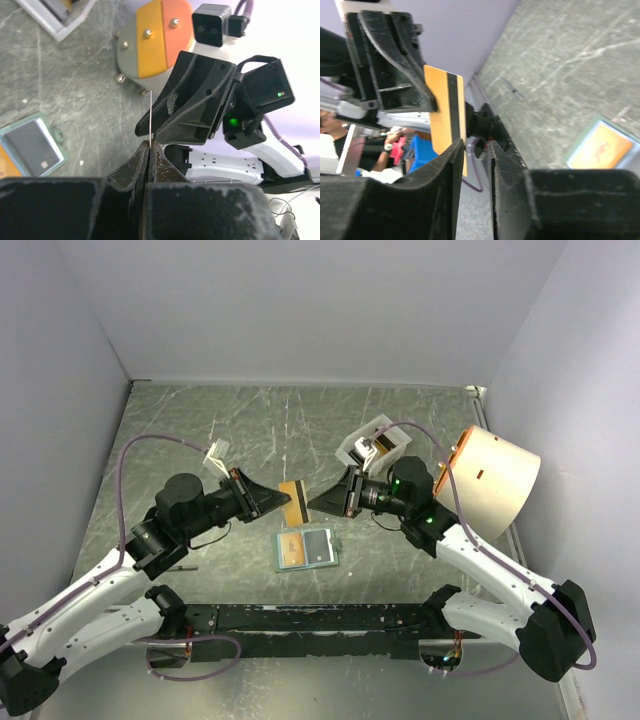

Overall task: Put the credit cards into the card holder
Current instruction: Insert the credit card into the card holder.

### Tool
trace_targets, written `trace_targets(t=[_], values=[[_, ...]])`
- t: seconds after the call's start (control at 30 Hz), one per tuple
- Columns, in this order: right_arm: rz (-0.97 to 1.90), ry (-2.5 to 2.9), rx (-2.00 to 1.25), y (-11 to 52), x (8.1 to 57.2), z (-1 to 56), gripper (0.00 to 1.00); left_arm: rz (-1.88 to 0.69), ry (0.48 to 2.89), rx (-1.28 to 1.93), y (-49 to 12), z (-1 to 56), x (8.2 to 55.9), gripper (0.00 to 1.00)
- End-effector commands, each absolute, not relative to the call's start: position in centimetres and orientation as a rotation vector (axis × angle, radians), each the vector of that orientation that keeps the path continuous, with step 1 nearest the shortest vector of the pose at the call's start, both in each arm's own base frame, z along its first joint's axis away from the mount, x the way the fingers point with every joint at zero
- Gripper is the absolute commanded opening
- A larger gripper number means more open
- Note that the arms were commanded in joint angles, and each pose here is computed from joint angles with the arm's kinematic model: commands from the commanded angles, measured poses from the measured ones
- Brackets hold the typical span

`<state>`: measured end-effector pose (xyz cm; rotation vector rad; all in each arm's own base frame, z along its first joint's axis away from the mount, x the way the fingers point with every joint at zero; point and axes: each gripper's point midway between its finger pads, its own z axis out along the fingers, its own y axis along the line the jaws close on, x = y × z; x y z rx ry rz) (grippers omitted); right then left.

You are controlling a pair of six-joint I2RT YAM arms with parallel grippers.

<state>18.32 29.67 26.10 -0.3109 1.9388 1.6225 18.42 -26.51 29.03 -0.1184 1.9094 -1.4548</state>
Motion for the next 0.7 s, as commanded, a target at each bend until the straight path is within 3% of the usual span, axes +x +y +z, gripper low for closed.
trace_targets(t=[0.0, 0.37, 0.67], values=[[1.421, 2.062, -0.255, 28.7, 19.8, 23.4, 0.30, -1.353, 1.975, -0.135, -25.7, 27.0, 18.7, 0.07], [1.001, 2.383, -0.171, 27.1, 20.9, 14.1, 0.44, -1.027, 2.300, -0.124, -24.5, 18.3, 19.2, 0.07], [0.675, 2.540, -0.163, 25.3, 20.6, 8.1, 0.45, -0.847, 2.415, -0.162, -23.0, 14.8, 19.4, 0.07]])
